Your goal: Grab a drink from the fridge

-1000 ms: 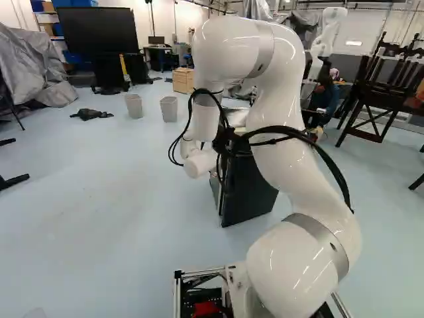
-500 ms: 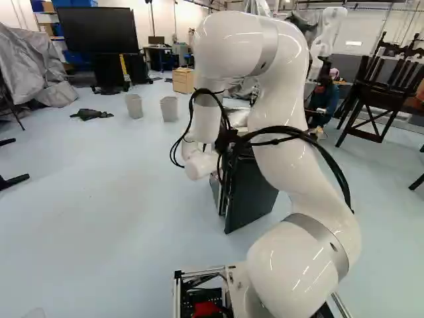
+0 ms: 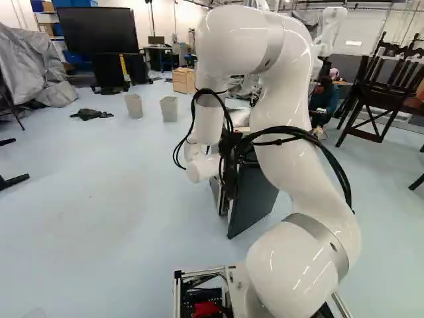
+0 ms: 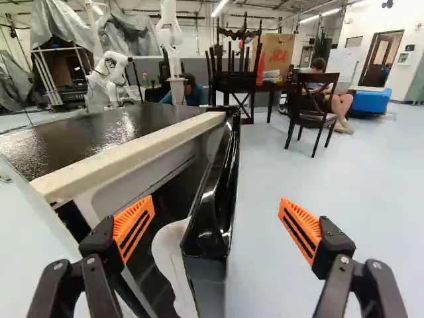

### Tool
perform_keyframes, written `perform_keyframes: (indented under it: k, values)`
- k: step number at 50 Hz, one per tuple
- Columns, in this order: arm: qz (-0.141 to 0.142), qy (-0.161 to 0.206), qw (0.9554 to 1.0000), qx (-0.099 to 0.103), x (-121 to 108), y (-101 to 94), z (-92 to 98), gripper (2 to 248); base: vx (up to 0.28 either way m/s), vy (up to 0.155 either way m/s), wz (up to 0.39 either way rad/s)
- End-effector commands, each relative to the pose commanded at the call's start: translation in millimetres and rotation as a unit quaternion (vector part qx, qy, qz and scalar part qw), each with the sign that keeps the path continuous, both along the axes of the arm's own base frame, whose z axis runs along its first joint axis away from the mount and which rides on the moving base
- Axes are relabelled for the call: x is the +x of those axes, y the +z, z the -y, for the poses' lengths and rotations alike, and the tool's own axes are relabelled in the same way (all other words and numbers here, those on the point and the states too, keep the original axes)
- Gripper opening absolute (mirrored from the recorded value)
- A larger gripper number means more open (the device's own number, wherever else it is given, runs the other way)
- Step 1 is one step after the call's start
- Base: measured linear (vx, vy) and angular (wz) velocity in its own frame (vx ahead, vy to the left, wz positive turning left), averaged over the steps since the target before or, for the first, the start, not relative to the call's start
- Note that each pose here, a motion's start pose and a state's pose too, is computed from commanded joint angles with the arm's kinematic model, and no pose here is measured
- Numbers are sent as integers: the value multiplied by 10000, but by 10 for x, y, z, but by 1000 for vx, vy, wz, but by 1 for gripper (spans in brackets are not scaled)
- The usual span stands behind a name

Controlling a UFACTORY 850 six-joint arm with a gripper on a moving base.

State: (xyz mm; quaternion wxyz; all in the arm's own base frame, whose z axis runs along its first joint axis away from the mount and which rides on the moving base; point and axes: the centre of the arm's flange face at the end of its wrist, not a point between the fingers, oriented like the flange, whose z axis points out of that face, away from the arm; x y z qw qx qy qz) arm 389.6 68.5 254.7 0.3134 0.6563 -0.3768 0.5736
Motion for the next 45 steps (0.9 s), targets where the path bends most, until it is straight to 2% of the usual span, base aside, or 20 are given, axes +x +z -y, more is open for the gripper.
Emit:
perform_keyframes:
  k: [45]
  values:
    - [-270,-700,9971,-119,-477,2,242,247,0,0,0]
